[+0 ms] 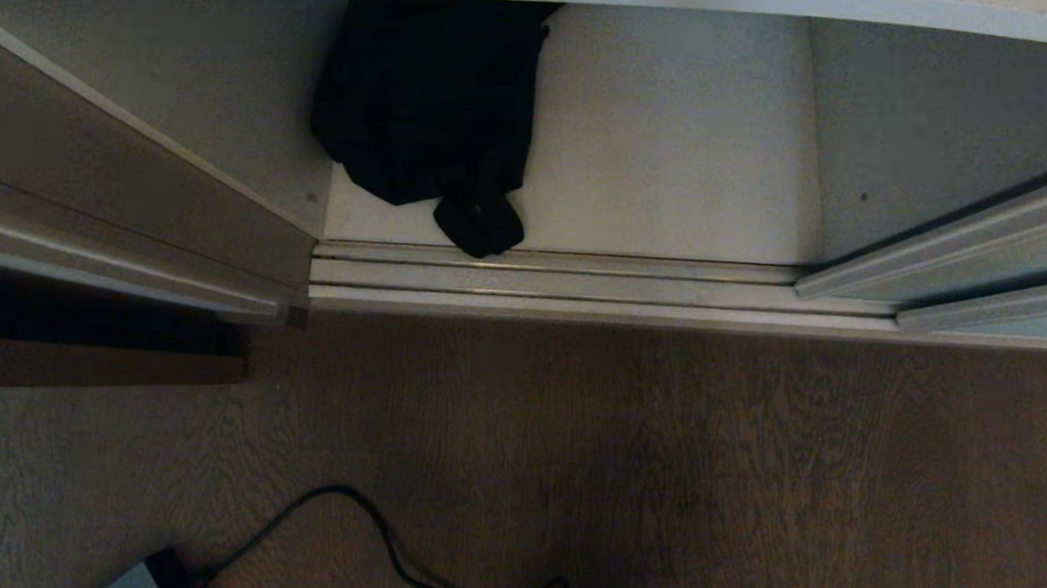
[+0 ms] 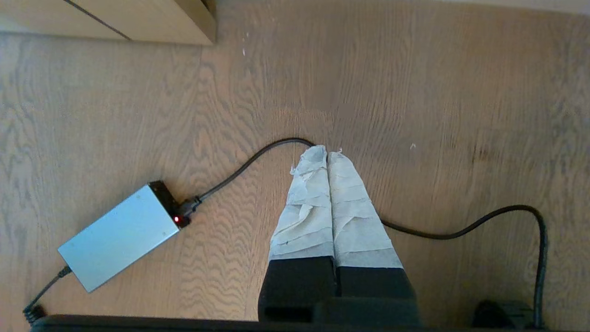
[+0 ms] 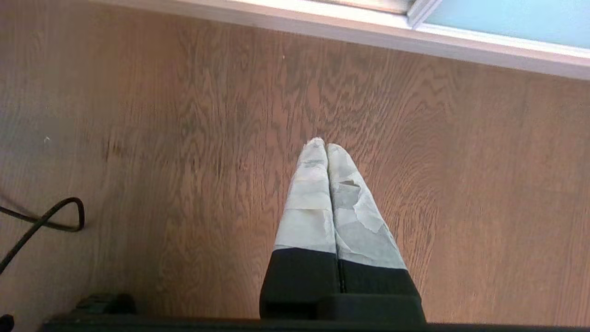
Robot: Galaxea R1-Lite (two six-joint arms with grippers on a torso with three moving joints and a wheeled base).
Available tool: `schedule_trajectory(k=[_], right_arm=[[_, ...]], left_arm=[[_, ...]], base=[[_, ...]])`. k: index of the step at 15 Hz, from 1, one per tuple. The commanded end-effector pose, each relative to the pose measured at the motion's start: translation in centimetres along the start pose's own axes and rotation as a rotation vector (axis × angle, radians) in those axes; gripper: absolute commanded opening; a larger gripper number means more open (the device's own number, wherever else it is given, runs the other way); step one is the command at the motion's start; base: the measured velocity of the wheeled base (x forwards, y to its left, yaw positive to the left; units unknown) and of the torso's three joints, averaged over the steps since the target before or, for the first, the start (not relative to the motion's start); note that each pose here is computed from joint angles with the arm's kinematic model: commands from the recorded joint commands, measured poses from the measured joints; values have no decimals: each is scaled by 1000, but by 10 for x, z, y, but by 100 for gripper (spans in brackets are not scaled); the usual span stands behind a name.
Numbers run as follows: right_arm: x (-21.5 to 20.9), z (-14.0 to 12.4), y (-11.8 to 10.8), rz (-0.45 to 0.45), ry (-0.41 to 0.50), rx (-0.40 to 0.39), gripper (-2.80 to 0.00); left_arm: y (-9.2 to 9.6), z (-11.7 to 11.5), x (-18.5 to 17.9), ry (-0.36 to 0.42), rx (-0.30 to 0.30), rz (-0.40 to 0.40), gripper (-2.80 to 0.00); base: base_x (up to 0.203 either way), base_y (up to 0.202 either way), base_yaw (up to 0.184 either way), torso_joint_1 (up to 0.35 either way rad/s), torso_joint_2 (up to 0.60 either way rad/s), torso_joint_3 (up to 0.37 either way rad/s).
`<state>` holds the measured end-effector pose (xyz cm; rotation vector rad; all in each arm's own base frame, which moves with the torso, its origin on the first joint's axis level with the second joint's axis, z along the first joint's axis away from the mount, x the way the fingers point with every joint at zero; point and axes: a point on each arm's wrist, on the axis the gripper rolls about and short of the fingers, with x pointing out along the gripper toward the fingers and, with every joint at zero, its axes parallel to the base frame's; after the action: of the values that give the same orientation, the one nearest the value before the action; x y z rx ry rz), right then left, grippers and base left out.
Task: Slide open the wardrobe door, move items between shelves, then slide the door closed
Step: Place the bag on the higher shelf
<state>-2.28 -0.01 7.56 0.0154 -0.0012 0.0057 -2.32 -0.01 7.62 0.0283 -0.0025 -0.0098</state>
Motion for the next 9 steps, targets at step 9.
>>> schedule_trajectory(k=[9], right_arm=[[0,0,0,1,-5,0,-280]], left_arm=[[0,0,0,-1,-1,5,-280]], base=[[13,0,0,0,0,-14]])
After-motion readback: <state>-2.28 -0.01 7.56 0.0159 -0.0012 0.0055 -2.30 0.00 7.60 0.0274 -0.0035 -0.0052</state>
